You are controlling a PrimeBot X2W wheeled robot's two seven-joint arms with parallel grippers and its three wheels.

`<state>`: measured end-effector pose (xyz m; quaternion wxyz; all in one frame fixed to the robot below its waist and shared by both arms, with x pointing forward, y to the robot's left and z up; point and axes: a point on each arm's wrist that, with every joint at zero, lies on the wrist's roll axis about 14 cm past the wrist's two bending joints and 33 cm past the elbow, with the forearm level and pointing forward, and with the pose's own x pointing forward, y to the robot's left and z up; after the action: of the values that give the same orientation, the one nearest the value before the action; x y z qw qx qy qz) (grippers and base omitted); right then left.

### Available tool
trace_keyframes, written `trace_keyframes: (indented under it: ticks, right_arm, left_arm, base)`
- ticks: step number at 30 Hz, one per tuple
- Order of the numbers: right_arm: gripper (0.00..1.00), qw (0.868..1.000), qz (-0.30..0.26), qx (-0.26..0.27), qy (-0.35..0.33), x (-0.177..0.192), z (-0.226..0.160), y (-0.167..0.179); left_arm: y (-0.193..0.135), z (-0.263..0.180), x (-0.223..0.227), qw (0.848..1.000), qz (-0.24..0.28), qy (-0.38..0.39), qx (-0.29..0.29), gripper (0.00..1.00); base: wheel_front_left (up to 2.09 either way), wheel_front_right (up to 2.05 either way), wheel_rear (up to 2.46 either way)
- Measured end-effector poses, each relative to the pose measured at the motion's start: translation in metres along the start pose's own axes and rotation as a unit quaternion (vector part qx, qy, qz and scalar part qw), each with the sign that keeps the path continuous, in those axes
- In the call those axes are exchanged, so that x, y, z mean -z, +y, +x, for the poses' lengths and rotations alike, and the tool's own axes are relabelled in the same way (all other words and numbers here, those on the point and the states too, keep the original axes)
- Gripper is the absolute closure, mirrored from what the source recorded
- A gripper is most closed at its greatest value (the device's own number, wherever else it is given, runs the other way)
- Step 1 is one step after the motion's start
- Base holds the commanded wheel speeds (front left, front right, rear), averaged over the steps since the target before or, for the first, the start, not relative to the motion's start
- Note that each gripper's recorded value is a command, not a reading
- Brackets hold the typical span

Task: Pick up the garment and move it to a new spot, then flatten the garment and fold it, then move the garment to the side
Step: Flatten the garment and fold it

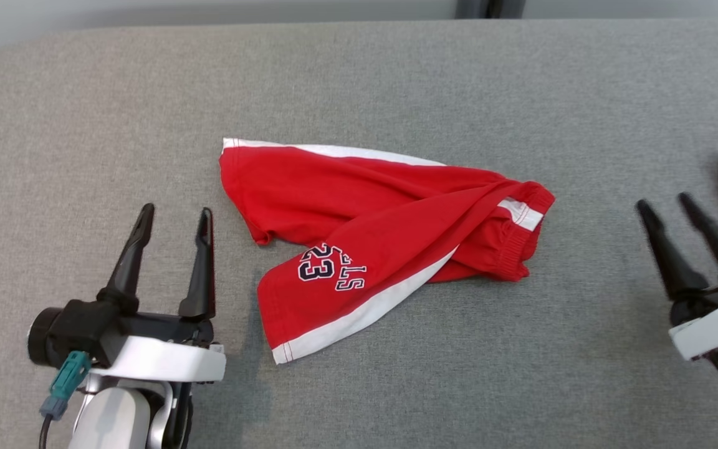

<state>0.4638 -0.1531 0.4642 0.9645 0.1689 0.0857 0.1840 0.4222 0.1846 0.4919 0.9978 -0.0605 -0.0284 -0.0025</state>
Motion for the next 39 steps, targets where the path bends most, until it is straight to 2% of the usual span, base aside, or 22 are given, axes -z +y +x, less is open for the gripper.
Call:
trace_keyframes:
  ticks: [6,13,24,39]
  right_arm:
    - [0.00,0.991,-0.086,0.038,-0.100,-0.048,-0.012,-0.003]
    - [0.00,0.982,-0.126,0.061,-0.130,-0.058,-0.031,0.013]
    - [0.00,0.981,-0.117,0.098,-0.121,-0.047,-0.064,0.020]
    - [0.00,0.982,-0.109,0.102,-0.112,-0.042,-0.060,0.019]
  left_arm:
    - [0.003,-0.012,-0.009,1.000,0.003,-0.009,-0.006,0.00]
    - [0.002,-0.024,-0.017,1.000,0.009,-0.014,0.000,0.00]
    - [-0.002,-0.047,-0.014,1.000,0.018,0.008,0.007,0.00]
    - [-0.009,-0.047,-0.006,0.999,0.013,0.029,0.015,0.00]
  base:
    - [0.00,0.00,0.00]
    - [0.00,0.00,0.00]
    - [0.00,0.00,0.00]
    - [0.00,0.00,0.00]
